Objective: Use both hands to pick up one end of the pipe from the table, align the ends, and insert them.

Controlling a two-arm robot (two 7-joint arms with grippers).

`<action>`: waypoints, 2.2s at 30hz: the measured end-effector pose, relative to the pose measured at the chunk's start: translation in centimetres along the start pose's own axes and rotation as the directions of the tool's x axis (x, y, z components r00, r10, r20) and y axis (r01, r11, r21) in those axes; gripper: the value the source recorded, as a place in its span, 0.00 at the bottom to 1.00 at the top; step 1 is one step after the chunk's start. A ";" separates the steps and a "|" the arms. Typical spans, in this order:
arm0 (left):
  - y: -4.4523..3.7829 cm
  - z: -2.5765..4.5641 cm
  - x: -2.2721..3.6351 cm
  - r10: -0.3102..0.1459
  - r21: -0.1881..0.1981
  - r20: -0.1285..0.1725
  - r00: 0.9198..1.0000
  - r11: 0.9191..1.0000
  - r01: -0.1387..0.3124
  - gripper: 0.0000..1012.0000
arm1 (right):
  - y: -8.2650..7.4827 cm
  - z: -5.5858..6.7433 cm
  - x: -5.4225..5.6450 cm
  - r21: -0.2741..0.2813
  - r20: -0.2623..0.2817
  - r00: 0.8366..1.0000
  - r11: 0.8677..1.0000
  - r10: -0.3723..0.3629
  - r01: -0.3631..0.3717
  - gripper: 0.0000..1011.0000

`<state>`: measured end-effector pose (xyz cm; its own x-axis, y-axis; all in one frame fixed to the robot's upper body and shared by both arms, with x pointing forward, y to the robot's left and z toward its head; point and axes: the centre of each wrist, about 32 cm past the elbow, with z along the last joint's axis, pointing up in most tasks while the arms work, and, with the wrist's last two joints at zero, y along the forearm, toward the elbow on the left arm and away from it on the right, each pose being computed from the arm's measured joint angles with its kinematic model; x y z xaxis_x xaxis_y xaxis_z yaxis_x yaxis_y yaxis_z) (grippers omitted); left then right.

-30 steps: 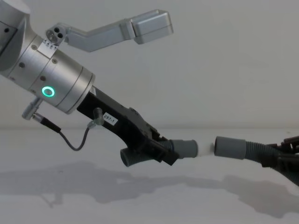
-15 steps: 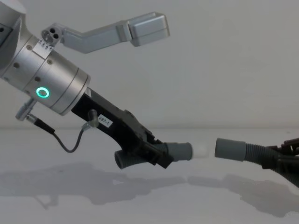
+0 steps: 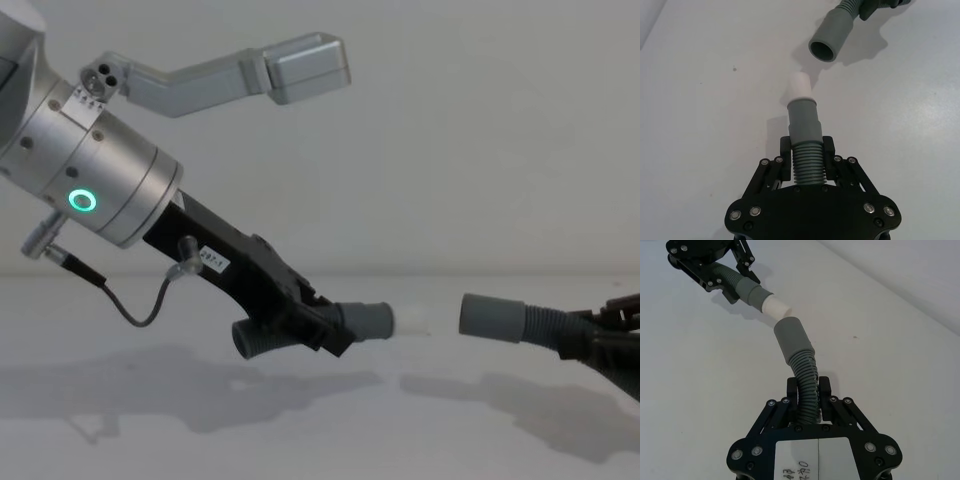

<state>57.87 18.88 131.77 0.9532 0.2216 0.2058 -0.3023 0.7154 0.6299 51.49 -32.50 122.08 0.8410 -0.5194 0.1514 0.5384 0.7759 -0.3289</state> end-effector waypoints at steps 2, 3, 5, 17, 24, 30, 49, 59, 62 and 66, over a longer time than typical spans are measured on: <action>0.02 -0.03 0.01 0.006 -0.004 -0.003 1.000 1.000 -0.006 0.35 | 0.1 0.0 0.0 0.004 0.000 1.000 1.000 -0.004 0.004 0.24; 0.02 -0.02 0.01 0.008 -0.007 -0.005 1.000 1.000 -0.008 0.35 | 0.1 0.0 0.0 0.005 0.000 1.000 1.000 -0.005 0.005 0.24; 0.00 -0.02 0.04 0.011 -0.016 -0.009 1.000 1.000 -0.012 0.35 | 0.1 0.0 0.0 0.008 0.001 1.000 1.000 -0.008 0.008 0.24; -0.09 0.09 0.17 0.008 -0.043 -0.023 1.000 0.999 -0.009 0.35 | 0.4 -0.1 -0.1 0.022 0.003 1.000 0.999 -0.027 0.027 0.24; -0.04 0.16 0.22 0.008 -0.054 -0.028 1.000 0.998 -0.009 0.35 | 0.5 -0.1 -0.2 0.023 0.002 0.999 0.999 -0.034 0.034 0.24; 0.03 0.20 0.26 0.010 -0.061 -0.031 0.999 0.998 -0.012 0.35 | 0.6 -0.3 -0.2 0.018 -0.001 0.999 0.999 -0.038 0.038 0.24; -0.08 0.34 0.51 -0.002 -0.073 -0.037 0.999 0.997 0.000 0.35 | 0.9 -0.4 -0.2 0.020 -0.020 0.998 0.998 -0.061 0.061 0.24; -0.32 0.41 0.67 -0.008 -0.069 -0.039 0.999 0.998 0.005 0.35 | 1.0 -0.2 -0.1 0.031 -0.035 0.997 0.997 -0.063 0.064 0.24; -0.39 0.45 0.73 -0.008 -0.068 -0.039 0.999 0.998 0.005 0.35 | 1.0 -0.2 -0.1 0.034 -0.041 0.997 0.997 -0.061 0.062 0.24; -0.46 0.54 0.86 -0.005 -0.067 -0.037 0.999 0.998 0.003 0.35 | 1.0 -0.2 -0.1 0.035 -0.044 0.997 0.998 -0.059 0.061 0.24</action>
<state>58.83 18.38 132.07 0.9544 0.2422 0.1747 -0.2986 0.7589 0.5788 51.97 -31.76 121.55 0.8046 -0.5795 0.1298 0.5900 0.7550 -0.2863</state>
